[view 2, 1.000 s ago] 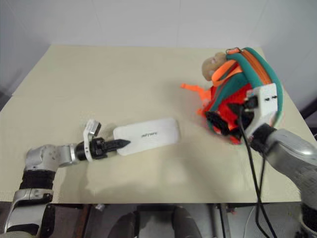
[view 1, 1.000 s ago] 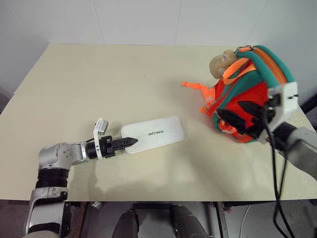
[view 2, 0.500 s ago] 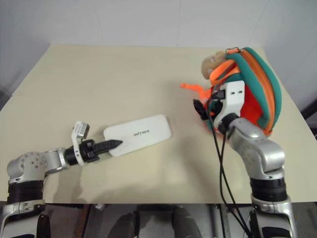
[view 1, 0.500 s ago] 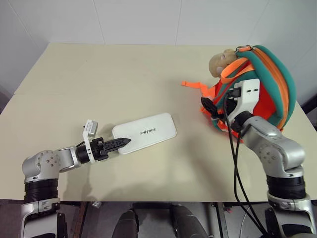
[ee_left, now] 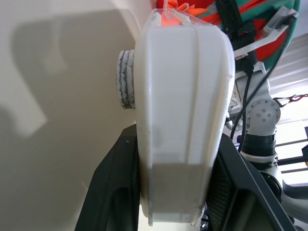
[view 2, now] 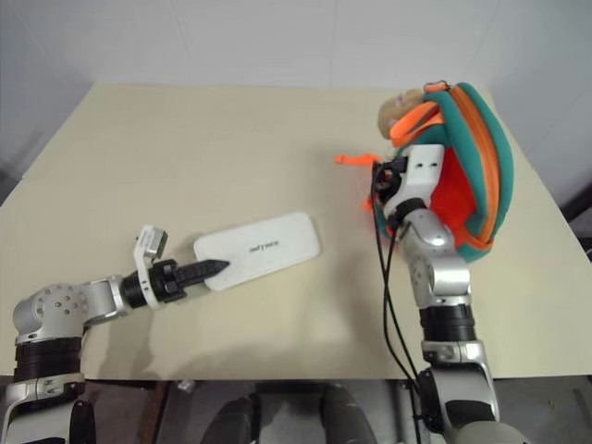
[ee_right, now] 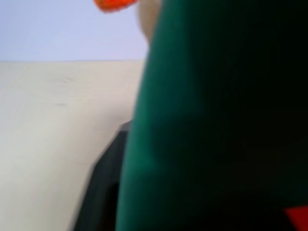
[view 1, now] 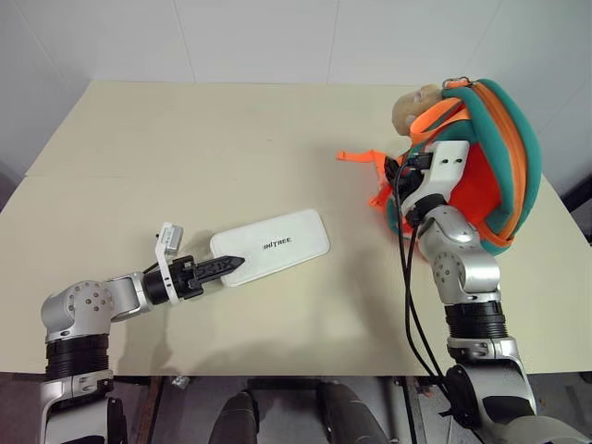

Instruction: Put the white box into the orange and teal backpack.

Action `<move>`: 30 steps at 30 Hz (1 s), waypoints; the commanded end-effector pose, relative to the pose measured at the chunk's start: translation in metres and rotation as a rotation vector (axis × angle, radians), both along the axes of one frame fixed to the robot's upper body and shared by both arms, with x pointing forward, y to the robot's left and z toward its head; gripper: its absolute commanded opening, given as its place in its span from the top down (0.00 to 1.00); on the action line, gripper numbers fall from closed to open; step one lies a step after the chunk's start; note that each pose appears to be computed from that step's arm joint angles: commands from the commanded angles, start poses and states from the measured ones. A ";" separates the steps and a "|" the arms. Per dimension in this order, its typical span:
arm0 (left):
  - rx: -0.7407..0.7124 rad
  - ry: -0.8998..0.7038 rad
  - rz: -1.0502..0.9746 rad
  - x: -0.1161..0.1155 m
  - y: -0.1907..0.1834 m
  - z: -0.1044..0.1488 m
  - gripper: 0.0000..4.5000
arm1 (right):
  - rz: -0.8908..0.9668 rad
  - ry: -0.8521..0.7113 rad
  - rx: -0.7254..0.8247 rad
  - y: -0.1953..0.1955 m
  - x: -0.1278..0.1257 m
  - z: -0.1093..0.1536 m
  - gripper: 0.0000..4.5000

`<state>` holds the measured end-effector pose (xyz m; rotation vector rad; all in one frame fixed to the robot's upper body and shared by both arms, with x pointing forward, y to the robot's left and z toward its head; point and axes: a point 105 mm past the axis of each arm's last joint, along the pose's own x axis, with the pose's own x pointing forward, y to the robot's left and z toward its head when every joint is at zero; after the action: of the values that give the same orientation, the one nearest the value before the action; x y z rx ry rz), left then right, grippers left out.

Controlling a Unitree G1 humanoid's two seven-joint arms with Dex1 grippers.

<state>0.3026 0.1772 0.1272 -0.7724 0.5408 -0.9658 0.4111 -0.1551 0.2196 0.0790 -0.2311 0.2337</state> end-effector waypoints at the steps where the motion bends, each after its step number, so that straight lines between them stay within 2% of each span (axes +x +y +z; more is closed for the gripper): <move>1: 0.013 -0.046 0.024 0.001 0.008 0.011 0.70 | 0.167 -0.105 0.035 0.017 -0.015 0.029 0.89; 2: 0.015 -0.048 0.031 0.001 0.010 0.012 0.70 | 0.211 -0.112 0.037 0.022 -0.019 0.032 0.97; 3: 0.019 -0.052 0.042 0.001 0.014 0.012 0.70 | 0.273 -0.117 0.031 0.029 -0.023 0.037 1.00; 11: 0.051 -0.068 0.123 0.000 0.039 0.016 0.70 | 0.692 -0.120 0.039 0.074 -0.061 0.071 1.00; 15: 0.075 -0.068 0.187 -0.007 0.060 0.016 0.70 | 1.170 -0.058 -0.002 0.107 -0.124 0.084 1.00; 20: 0.098 -0.051 0.248 -0.015 0.076 0.007 0.70 | 1.505 0.146 -0.055 0.101 -0.173 0.069 1.00; 23: 0.091 -0.049 0.270 -0.019 0.080 0.005 0.70 | 1.633 0.287 -0.056 0.091 -0.193 0.059 1.00; 24: 0.090 -0.050 0.272 -0.020 0.080 0.005 0.70 | 1.650 0.309 -0.049 0.089 -0.195 0.058 1.00; 27: 0.014 -0.124 0.281 -0.027 0.081 0.015 0.70 | 1.659 0.511 -0.067 0.066 -0.199 0.038 1.00; 30: -0.018 -0.215 0.261 -0.038 0.079 0.027 0.70 | 1.583 0.655 -0.082 0.039 -0.184 0.020 1.00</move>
<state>0.2687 0.2578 0.1318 -0.7592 0.3447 -0.7348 0.2286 -0.1094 0.2412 0.2386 0.5340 1.7208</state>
